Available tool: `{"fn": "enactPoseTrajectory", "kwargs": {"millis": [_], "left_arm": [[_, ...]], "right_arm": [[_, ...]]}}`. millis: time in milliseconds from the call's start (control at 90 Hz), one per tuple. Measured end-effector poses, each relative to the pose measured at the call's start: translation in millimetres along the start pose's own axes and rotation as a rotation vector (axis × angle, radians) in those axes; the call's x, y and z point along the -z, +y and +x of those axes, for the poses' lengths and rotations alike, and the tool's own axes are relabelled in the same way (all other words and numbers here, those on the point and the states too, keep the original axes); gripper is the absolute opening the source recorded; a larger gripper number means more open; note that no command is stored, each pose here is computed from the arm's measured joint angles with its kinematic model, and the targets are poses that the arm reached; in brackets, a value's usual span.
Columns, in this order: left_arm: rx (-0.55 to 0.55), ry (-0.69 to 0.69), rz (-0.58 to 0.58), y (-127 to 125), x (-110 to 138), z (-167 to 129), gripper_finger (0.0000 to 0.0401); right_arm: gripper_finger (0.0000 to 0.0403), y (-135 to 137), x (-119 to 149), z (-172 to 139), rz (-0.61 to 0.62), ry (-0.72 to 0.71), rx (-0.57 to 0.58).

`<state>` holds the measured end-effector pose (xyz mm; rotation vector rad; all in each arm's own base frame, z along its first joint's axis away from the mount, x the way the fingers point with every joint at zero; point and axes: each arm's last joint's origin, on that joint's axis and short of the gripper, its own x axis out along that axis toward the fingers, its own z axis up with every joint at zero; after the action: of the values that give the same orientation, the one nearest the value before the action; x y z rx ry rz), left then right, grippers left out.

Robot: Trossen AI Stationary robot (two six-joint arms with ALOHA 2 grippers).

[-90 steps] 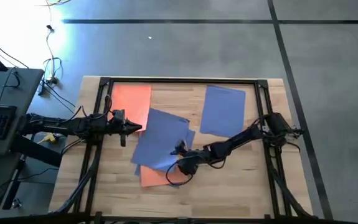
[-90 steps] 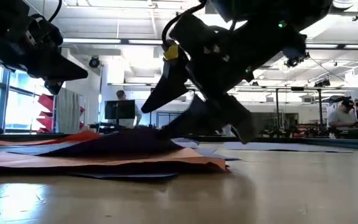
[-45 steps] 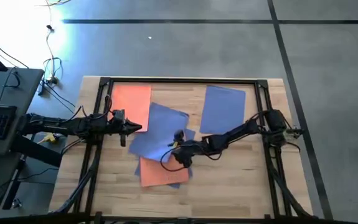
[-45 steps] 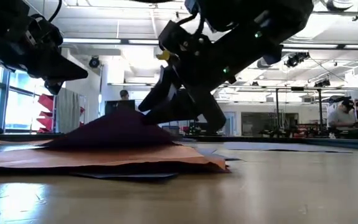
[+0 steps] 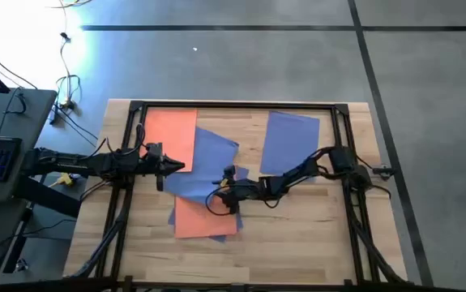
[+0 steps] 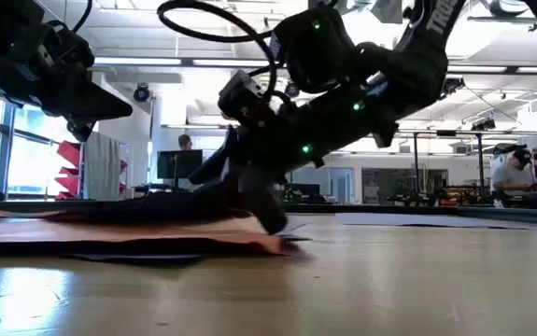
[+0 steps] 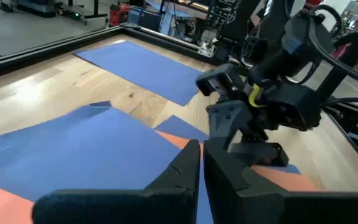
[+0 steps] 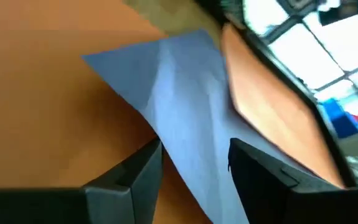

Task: Organize paper
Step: Stack the blue paper on top of the blue paper

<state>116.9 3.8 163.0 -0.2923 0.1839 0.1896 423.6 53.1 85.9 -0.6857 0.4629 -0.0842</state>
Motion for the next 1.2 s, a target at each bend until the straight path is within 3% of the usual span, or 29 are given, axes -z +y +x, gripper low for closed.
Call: {"fn": "enactPoseTrajectory", "kwargs": {"millis": [167, 467, 611, 778, 956, 1078, 1200], "left_arm": [[0.0, -0.009, -0.002, 1, 3, 1, 0.0], [-0.015, 0.064, -0.039, 5, 19, 4, 0.0], [-0.018, 0.073, -0.039, 5, 20, 5, 0.0], [-0.014, 0.063, -0.042, 5, 19, 5, 0.0], [-0.006, 0.043, -0.045, 4, 17, 5, 0.0], [-0.006, 0.042, -0.045, 4, 17, 5, 0.0], [-0.004, 0.042, -0.045, 4, 17, 5, 0.0]], "right_arm": [[0.0158, -12, 0, 8, -0.006, 0.031, 0.042], [0.0158, -24, -19, 21, -0.125, 0.123, -0.154], [0.0158, -28, -32, 23, -0.187, 0.101, -0.16], [0.0158, -38, -36, 32, -0.152, 0.045, -0.233], [0.0155, -37, -24, 54, -0.135, 0.087, -0.294], [0.0125, -35, -25, 68, -0.135, 0.105, -0.278], [0.0047, -33, -29, 75, -0.12, 0.126, -0.256]]}}
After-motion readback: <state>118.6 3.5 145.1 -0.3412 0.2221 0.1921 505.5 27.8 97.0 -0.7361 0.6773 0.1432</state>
